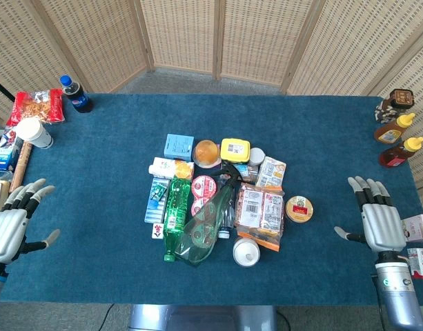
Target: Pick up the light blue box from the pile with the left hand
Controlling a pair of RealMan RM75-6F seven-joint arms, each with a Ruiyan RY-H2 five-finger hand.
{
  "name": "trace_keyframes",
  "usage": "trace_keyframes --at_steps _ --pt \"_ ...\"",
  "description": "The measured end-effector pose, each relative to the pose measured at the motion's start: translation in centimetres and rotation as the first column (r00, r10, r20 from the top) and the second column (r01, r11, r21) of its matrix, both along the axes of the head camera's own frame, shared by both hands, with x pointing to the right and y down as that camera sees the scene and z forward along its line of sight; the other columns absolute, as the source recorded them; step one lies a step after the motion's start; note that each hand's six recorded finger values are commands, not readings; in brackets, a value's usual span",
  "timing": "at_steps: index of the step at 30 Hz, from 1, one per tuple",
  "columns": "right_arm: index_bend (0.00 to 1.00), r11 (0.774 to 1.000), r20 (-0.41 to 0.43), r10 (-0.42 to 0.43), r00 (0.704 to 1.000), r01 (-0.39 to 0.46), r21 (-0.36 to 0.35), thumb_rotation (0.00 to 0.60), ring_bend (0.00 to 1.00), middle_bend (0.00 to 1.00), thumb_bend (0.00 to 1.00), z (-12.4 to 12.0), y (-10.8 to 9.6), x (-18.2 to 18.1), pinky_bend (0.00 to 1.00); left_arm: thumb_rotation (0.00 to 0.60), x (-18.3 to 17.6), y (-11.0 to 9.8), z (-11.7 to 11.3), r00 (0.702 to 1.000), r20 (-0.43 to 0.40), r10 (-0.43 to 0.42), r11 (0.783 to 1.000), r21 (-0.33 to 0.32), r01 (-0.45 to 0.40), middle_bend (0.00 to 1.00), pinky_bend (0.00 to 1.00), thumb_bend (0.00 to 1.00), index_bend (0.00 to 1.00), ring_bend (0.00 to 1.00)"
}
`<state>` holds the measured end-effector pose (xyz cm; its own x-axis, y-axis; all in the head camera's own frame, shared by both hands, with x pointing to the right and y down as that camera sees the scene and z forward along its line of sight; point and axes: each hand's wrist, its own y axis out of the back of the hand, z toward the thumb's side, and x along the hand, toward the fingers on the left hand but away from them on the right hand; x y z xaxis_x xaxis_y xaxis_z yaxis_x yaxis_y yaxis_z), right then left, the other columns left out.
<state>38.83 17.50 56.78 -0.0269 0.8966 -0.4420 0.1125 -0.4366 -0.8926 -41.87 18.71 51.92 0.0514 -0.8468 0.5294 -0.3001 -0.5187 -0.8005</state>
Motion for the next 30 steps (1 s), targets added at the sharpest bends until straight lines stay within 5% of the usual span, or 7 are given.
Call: trace_keyframes --at_steps 16,30 --pt "0.00 1.000 0.010 0.010 1.000 -0.010 0.004 0.554 0.00 0.00 0.00 -0.6 0.3 0.2 0.00 0.600 0.3 -0.5 0.3 1.000 -0.026 0.008 1.000 0.007 -0.008 0.00 0.00 0.32 0.13 0.00" --pt "0.00 0.999 0.006 0.028 1.000 -0.028 -0.016 0.555 0.00 0.00 0.00 -0.4 0.7 0.7 0.00 0.600 2.5 -4.5 3.2 0.994 -0.073 0.076 0.994 -0.074 -0.081 0.00 0.00 0.32 0.11 0.00"
